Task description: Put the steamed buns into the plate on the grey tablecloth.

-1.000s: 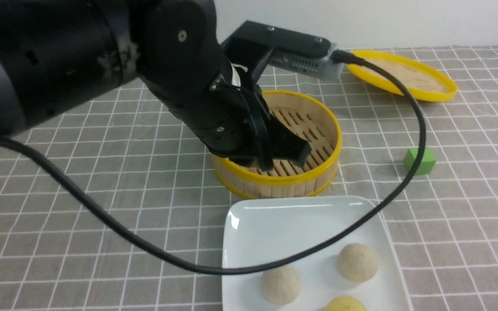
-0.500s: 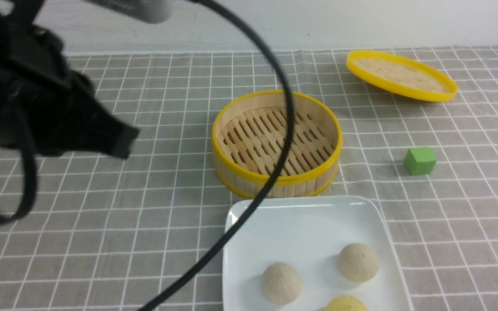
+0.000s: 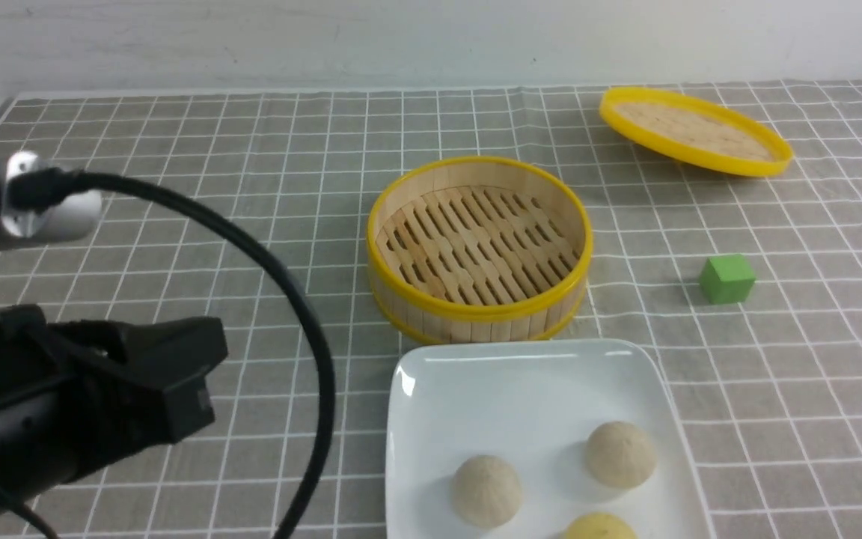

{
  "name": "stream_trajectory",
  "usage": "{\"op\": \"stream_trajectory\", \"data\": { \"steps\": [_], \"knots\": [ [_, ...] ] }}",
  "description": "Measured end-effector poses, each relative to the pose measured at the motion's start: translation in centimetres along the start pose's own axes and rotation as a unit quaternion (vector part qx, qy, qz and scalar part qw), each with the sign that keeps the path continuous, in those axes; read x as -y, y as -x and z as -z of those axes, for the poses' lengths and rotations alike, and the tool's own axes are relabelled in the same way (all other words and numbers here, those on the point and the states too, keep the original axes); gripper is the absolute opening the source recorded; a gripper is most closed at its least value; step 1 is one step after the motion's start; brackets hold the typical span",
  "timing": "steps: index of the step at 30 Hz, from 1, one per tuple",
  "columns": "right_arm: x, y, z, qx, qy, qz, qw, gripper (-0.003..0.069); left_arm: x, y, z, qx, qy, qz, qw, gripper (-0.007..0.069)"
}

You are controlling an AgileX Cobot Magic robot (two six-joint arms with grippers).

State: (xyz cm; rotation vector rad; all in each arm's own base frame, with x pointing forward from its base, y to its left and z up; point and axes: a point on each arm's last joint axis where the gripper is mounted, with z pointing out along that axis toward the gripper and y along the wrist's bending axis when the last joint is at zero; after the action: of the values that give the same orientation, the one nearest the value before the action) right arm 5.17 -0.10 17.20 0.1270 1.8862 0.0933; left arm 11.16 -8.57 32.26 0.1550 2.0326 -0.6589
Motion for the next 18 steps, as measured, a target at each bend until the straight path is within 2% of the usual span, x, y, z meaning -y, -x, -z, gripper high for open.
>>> {"op": "stream_trajectory", "data": {
  "steps": [5,13,18],
  "knots": [
    [0.0,0.0,0.0,0.000,0.000,0.000,1.000,0.0055,-0.7,-0.8,-0.3,-0.021,0.026,-0.008,0.999,0.0024],
    [0.0,0.0,0.0,0.000,0.000,0.000,1.000,0.0065,-0.9,-1.1,-0.2,-0.033,0.039,-0.010,0.999,0.0033],
    [0.0,0.0,0.0,0.000,-0.001,0.000,1.000,0.0073,-1.6,-1.6,-0.1,-0.029,0.044,-0.069,0.996,0.0036]
  ]
}}
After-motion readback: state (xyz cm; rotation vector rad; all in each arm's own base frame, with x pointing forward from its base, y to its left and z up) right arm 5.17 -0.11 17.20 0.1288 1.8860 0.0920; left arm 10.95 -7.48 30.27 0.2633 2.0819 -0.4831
